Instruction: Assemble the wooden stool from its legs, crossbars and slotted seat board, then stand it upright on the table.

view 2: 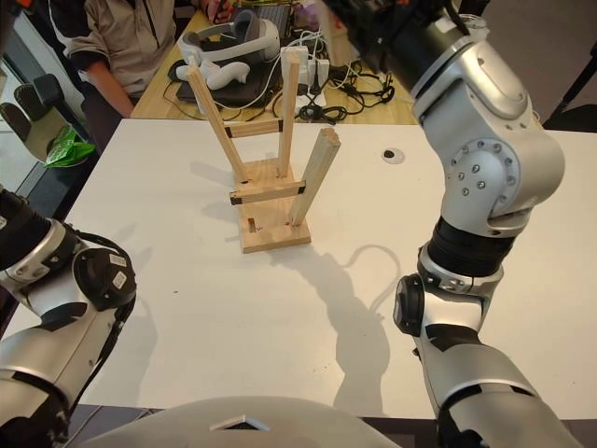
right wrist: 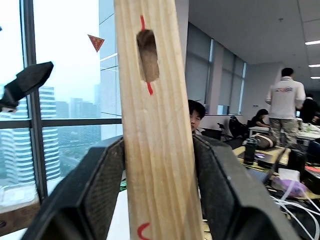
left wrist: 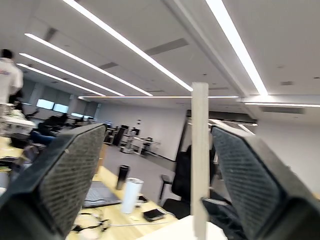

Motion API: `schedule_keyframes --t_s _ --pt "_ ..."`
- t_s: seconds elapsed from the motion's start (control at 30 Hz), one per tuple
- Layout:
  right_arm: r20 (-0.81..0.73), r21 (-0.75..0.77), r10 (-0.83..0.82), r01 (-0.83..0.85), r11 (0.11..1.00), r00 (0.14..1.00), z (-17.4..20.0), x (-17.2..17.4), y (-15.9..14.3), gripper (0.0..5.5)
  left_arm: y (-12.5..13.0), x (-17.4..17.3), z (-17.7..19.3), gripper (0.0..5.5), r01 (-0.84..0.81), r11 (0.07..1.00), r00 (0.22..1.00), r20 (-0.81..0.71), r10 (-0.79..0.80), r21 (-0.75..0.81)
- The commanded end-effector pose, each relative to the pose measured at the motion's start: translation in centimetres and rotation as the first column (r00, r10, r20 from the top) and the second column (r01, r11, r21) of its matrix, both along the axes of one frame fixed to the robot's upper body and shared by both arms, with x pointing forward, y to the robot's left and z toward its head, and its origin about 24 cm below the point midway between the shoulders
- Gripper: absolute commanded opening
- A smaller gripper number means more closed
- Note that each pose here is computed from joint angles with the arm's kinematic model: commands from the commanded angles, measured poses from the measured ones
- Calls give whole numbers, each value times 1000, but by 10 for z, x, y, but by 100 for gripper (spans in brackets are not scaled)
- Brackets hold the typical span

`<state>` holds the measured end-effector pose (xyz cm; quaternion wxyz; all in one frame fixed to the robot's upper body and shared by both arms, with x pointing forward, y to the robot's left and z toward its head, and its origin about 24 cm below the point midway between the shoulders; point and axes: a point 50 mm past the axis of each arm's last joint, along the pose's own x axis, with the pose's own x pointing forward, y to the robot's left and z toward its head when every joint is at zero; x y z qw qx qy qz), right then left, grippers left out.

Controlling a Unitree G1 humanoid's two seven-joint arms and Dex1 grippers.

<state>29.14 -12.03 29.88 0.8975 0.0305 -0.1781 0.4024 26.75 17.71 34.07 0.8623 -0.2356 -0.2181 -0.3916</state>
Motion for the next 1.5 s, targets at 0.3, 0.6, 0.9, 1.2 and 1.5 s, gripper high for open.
schedule_keyframes --t_s 0.3,0.6,0.9,1.2,1.5 --pt "10 -225 211 -204 953 977 -26 -33 38 212 -34 -9 -26 386 171 982 979 -123 -160 82" --pt "16 -348 231 -211 913 973 -42 -35 34 211 -36 -12 -29 386 154 983 983 -120 -142 101" --pt "26 -365 232 -207 908 972 -44 -35 36 211 -41 -15 -37 297 186 971 976 -138 -166 147" --pt "39 -393 238 -204 897 971 -45 -36 35 210 -42 -15 -43 164 191 965 975 -150 -165 179" --pt "73 -457 233 -175 872 970 -51 -36 38 210 -43 -11 -46 126 155 965 981 -149 -124 213"
